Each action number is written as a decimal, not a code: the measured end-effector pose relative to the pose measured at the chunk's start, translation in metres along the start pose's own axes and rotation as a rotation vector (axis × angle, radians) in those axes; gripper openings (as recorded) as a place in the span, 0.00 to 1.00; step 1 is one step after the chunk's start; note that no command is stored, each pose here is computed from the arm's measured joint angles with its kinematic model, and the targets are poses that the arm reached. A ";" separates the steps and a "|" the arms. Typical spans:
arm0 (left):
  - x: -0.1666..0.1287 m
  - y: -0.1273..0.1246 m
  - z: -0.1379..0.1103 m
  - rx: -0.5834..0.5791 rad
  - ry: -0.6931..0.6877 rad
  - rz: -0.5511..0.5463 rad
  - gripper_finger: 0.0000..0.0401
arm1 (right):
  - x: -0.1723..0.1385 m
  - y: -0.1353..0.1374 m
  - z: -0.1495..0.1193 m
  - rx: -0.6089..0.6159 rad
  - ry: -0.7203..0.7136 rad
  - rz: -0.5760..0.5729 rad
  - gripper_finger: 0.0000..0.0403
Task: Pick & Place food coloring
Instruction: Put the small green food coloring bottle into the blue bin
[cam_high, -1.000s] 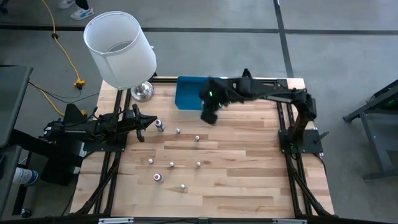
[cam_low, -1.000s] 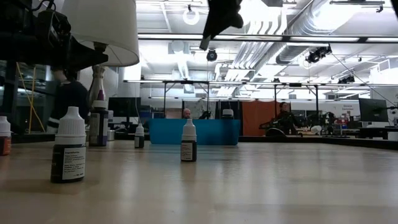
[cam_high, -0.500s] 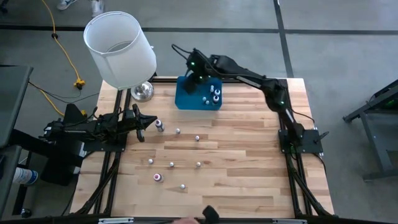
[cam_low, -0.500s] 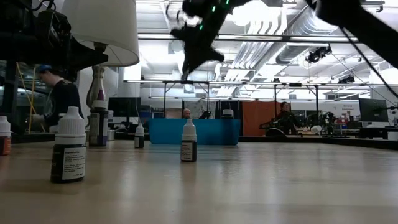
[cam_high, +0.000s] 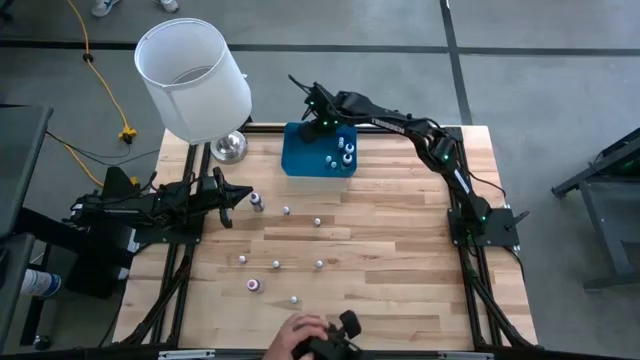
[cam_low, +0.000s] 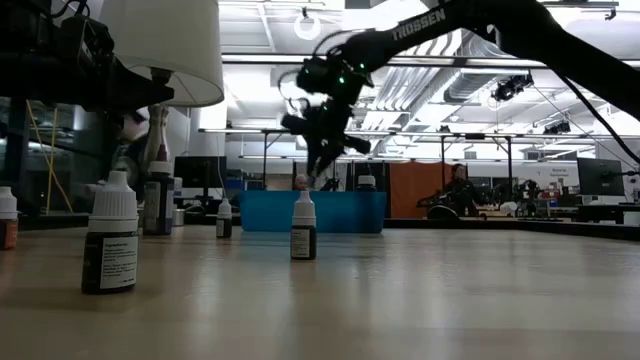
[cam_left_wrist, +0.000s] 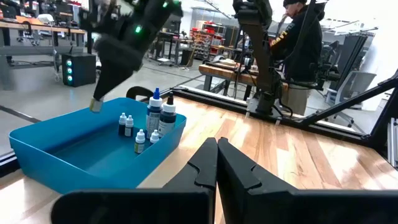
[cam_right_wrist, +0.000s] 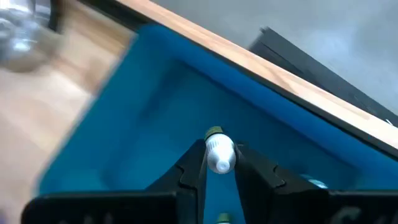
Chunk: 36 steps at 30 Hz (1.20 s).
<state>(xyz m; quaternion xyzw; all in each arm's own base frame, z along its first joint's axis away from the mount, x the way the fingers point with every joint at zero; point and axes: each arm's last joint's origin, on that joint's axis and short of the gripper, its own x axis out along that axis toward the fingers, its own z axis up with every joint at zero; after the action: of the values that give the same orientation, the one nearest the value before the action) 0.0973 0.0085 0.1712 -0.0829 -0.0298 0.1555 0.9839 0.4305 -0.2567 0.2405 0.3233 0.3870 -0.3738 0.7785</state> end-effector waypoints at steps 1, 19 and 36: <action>0.000 0.000 0.000 0.000 0.000 0.000 0.00 | 0.003 -0.005 0.000 0.006 0.008 -0.010 0.15; 0.000 0.000 0.000 0.000 0.000 0.000 0.00 | 0.024 -0.046 0.000 0.081 0.059 -0.072 0.15; 0.000 0.000 0.000 0.000 0.000 0.000 0.00 | 0.035 -0.052 -0.008 0.061 0.140 -0.095 0.15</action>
<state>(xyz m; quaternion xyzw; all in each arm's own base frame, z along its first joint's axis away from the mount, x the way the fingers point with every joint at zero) 0.0972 0.0085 0.1712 -0.0829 -0.0299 0.1554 0.9839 0.3997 -0.2886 0.1957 0.3537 0.4437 -0.3984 0.7206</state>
